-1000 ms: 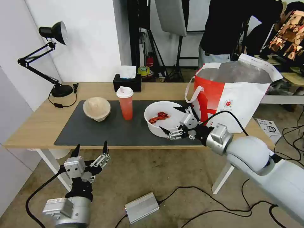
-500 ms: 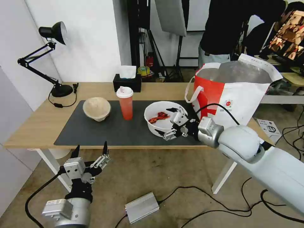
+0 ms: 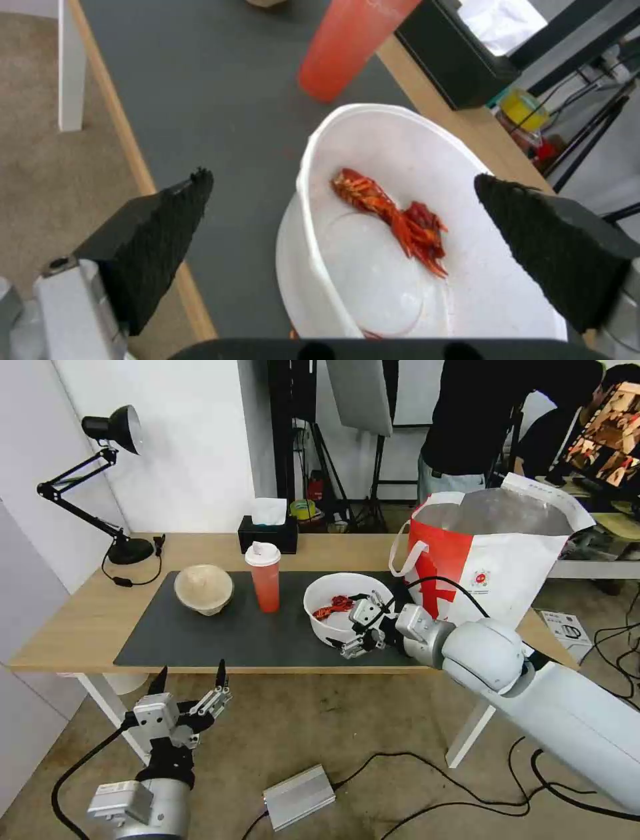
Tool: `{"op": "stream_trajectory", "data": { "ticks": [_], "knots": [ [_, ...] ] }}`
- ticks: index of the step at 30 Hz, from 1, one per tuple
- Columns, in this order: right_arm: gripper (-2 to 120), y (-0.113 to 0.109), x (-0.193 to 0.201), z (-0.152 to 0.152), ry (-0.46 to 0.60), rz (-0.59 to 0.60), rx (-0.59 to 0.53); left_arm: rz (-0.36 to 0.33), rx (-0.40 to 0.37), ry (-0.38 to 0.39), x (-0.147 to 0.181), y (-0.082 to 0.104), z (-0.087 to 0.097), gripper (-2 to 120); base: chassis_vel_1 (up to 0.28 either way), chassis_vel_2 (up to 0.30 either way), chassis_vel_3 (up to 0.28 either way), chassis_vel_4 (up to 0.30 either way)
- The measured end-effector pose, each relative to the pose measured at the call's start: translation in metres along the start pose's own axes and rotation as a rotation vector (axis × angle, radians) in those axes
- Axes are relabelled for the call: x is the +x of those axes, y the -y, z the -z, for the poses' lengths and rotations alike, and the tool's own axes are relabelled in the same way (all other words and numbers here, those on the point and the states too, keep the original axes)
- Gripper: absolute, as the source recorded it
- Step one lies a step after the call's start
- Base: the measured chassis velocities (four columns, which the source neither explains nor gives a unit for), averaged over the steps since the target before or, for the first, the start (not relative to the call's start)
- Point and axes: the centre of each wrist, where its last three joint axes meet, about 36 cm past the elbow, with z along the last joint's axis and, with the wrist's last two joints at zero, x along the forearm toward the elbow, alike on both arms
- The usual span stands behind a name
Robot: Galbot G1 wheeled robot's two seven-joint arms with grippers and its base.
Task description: Pick up the trash from the table and place it into the takeout bag.
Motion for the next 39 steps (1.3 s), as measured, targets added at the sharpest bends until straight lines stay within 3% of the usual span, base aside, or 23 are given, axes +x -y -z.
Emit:
{"op": "stream_trajectory", "data": {
  "ticks": [23, 39],
  "knots": [
    [100, 0.013, -0.010, 0.005, -0.047, 0.009, 0.012, 0.005, 0.003, -0.004, 0.001, 0.001, 0.000, 100, 0.000, 0.000, 0.000, 0.000],
    [100, 0.001, -0.023, 0.004, -0.071, 0.041, -0.012, 0.004, 0.013, -0.016, 0.000, 0.003, -0.004, 100, 0.000, 0.000, 0.000, 0.000]
  ]
}}
